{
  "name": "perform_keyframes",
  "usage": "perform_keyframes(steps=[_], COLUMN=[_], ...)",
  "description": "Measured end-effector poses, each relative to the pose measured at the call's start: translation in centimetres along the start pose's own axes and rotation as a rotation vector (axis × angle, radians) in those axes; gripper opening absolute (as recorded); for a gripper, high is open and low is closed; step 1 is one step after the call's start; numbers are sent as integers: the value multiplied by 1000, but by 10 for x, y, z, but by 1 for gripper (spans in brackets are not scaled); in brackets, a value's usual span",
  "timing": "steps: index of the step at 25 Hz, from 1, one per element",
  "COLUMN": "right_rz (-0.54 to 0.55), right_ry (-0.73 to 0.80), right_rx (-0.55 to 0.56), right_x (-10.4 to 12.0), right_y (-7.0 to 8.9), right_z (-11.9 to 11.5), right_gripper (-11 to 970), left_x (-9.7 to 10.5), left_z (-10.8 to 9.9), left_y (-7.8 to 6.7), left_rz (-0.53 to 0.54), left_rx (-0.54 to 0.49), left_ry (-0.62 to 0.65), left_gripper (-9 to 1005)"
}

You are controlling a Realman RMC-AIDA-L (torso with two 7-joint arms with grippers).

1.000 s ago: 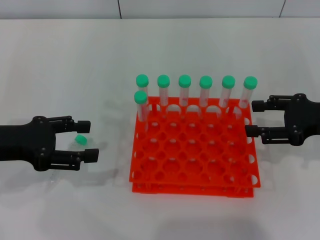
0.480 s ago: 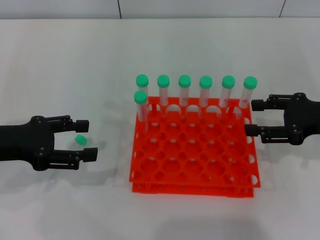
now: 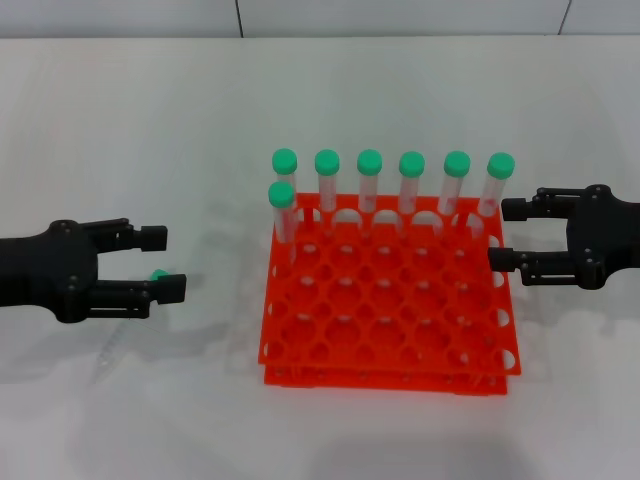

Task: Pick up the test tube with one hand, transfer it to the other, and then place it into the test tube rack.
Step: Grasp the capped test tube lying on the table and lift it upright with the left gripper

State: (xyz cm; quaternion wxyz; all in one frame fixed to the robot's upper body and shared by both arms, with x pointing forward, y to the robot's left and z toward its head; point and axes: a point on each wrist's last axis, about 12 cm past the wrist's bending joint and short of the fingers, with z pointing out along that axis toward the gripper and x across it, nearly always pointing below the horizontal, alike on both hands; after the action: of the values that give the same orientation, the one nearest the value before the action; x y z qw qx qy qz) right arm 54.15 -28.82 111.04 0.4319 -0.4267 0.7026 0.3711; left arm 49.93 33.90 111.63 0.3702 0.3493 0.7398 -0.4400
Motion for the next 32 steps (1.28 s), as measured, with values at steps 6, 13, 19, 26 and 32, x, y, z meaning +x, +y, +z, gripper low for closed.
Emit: perform_keyframes(steps=[6,13,19,26,32], right_rz=[-1,-1,-12,-15,-19], right_ry=[-4,-32,-49,-69,-72], right_rx=[1,-1,-12,-8,-11], right_x=[-1,-5,-10,-12,-13], right_y=[0,0,0,0,0], right_z=[0,3,10,10,11], right_gripper=[707,707,706,706,705], left_x=[-20,-40,-41,-44,-42], left_z=[-11,-11,-9,-1,13], left_y=[11,24,27,34,37], left_rz=[-99,-225,-330,-416,-424], left_rx=[-49,-123,-164,-246,-269], left_ry=[133,334,455,570,662], left_gripper=[845,844,842,841,839])
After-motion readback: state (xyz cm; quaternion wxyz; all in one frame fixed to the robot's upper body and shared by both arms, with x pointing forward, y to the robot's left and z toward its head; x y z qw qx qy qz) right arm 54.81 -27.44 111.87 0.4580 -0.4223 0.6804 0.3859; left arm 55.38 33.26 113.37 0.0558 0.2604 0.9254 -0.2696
